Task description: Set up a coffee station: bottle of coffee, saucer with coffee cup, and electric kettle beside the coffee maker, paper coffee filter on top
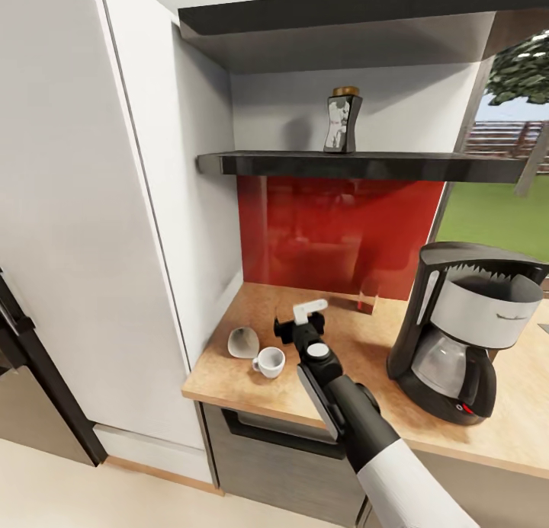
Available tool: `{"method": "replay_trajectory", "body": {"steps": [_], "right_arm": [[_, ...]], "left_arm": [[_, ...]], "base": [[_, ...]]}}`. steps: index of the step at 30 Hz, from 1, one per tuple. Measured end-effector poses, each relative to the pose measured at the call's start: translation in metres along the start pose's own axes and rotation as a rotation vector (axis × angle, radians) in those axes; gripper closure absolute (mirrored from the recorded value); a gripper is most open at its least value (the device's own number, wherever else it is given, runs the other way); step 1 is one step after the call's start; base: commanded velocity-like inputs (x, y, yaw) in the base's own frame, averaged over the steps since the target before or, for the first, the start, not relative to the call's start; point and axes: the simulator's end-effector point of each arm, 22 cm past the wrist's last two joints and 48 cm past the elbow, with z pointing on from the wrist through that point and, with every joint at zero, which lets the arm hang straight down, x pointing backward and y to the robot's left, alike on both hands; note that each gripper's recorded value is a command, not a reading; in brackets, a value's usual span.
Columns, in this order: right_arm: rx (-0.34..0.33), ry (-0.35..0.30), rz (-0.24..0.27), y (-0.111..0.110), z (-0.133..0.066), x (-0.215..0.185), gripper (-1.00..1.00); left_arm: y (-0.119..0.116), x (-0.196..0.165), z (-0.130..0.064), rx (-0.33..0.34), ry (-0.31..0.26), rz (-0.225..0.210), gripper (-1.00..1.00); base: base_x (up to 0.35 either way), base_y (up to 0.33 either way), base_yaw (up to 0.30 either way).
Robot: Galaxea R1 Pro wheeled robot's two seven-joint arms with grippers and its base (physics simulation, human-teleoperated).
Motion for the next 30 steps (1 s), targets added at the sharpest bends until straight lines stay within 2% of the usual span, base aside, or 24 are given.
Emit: {"method": "replay_trajectory", "body": {"steps": [11,16,24,30], "right_arm": [[0.001,0.027,-0.008,0.0,0.003,0.013,-1.0],[-0.003,0.101,-0.027,0.003,0.009,0.047,-1.0],[-0.007,0.181,-0.05,0.005,0.013,0.085,-1.0],[-0.007,0.22,-0.061,0.004,0.008,0.084,-1.0]], "left_arm": [[0.0,0.0,0.0,0.0,0.0,0.001,-1.0],[0.0,0.001,0.0,0.0,0.001,-0.001,-1.0],[0.0,0.001,0.0,0.0,0.001,-0.004,-1.0],[0.0,0.001,0.0,0.001,0.001,-0.004,-1.0]], "base": [[0.0,0.0,0.0],[0.007,0.0,0.0],[0.054,0.013,0.0],[0.004,0.001,0.0]]}}
